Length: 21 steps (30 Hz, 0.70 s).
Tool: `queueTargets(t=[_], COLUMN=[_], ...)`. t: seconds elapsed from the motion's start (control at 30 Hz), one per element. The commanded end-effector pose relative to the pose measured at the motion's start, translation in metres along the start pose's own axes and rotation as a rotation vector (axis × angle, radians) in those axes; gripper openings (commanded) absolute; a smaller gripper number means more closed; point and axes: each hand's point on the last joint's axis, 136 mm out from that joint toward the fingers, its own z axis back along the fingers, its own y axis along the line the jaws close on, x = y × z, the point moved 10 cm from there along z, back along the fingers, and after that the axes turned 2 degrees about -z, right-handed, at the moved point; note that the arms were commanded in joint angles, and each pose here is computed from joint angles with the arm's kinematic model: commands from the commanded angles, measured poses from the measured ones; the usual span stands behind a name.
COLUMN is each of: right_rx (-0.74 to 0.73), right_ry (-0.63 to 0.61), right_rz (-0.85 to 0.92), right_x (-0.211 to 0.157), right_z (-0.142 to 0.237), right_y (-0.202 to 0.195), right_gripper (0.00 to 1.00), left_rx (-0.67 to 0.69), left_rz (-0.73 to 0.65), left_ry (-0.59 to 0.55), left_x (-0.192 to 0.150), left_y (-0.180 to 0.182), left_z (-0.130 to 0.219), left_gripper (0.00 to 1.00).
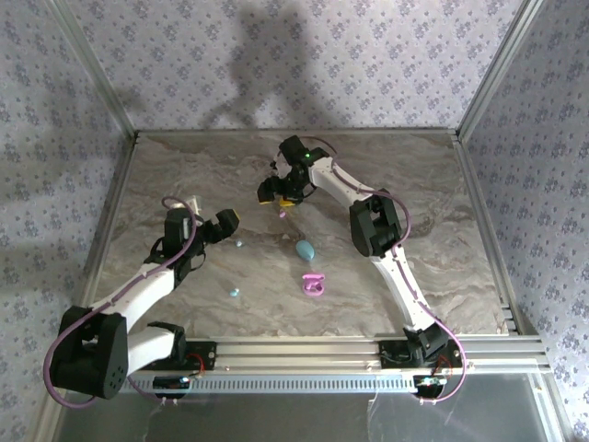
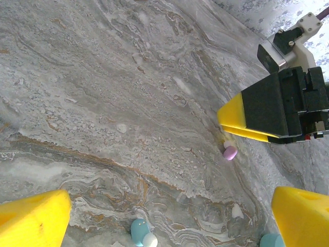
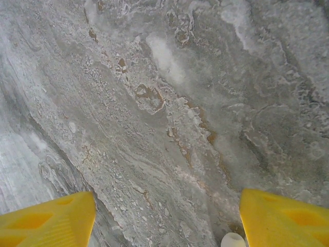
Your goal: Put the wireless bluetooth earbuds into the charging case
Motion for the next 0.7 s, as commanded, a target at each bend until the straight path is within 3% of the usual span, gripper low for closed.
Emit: queueTargets(t=[0.0, 0.67], right_rx=[0.006, -0.028], right_ry=[0.06, 0.082], right_rz=[-0.017, 0.001], right_x=[-0.011, -0.033], right_z=[-0.006, 0.007], right_y=[0.0, 0.012], right_gripper=[0.76, 0.75], left_rx=[-0.028, -0.03], left_rz=[0.007, 0.004], left_ry=[-0.009, -0.012], left_x=[0.002, 0.002], left_y=[-0.002, -0.002], left_z=[-0.001, 0.0], left_gripper=[1.0, 1.0])
